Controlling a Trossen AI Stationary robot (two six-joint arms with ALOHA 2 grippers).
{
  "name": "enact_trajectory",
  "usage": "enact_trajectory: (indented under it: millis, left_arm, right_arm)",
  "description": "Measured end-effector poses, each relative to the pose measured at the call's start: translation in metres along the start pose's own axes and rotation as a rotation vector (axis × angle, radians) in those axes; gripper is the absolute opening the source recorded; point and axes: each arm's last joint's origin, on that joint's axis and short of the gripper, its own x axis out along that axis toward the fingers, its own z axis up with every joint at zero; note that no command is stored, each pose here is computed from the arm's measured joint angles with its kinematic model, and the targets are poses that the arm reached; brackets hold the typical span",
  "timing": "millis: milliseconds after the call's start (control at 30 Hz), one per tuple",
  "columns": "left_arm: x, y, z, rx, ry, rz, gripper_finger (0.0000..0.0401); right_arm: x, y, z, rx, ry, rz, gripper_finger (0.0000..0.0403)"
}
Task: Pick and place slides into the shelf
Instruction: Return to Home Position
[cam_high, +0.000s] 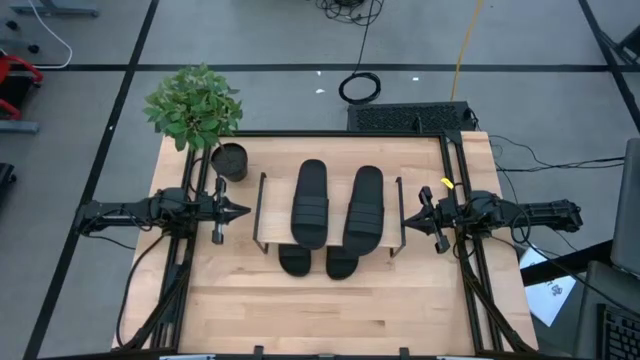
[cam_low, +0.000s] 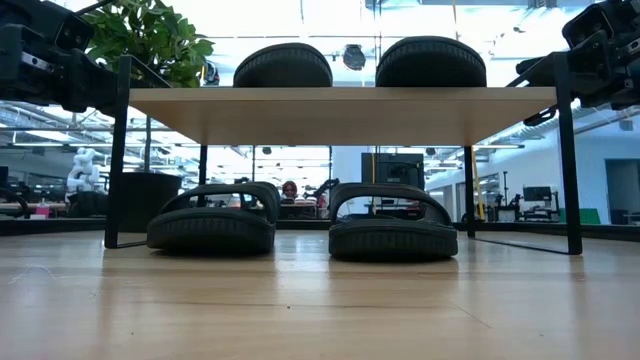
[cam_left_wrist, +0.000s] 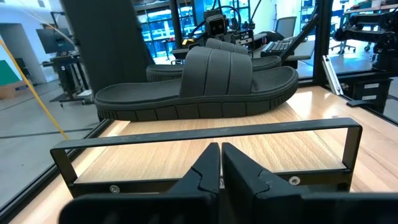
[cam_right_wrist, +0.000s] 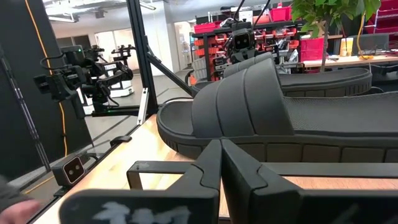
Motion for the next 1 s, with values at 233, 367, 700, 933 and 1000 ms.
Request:
enact_trajectory:
  millis: [233, 367, 700, 933, 1000]
  left_arm:
    - [0.0000, 0.0000, 0.0000, 0.000, 0.000, 0.000, 0.0028]
    - [0.0000, 0.0000, 0.0000, 0.000, 0.000, 0.000, 0.0022]
    - [0.0000, 0.0000, 0.0000, 0.000, 0.000, 0.000, 0.0003]
    - [0.0000, 0.0000, 0.0000, 0.000, 0.000, 0.000, 0.0024]
    - [0.0000, 0.0000, 0.0000, 0.000, 0.000, 0.000, 0.0027]
  right_arm:
    - [0.0000, 0.0000, 0.0000, 0.000, 0.000, 0.000, 0.0000]
    - [0.0000, 0.0000, 0.0000, 0.000, 0.000, 0.000, 0.0000]
    - [0.0000, 0.0000, 0.0000, 0.000, 0.000, 0.000, 0.0000]
    - [0.0000, 0.0000, 0.0000, 0.000, 0.000, 0.000, 0.0000]
    - [0.0000, 0.0000, 0.0000, 0.000, 0.000, 0.000, 0.0000]
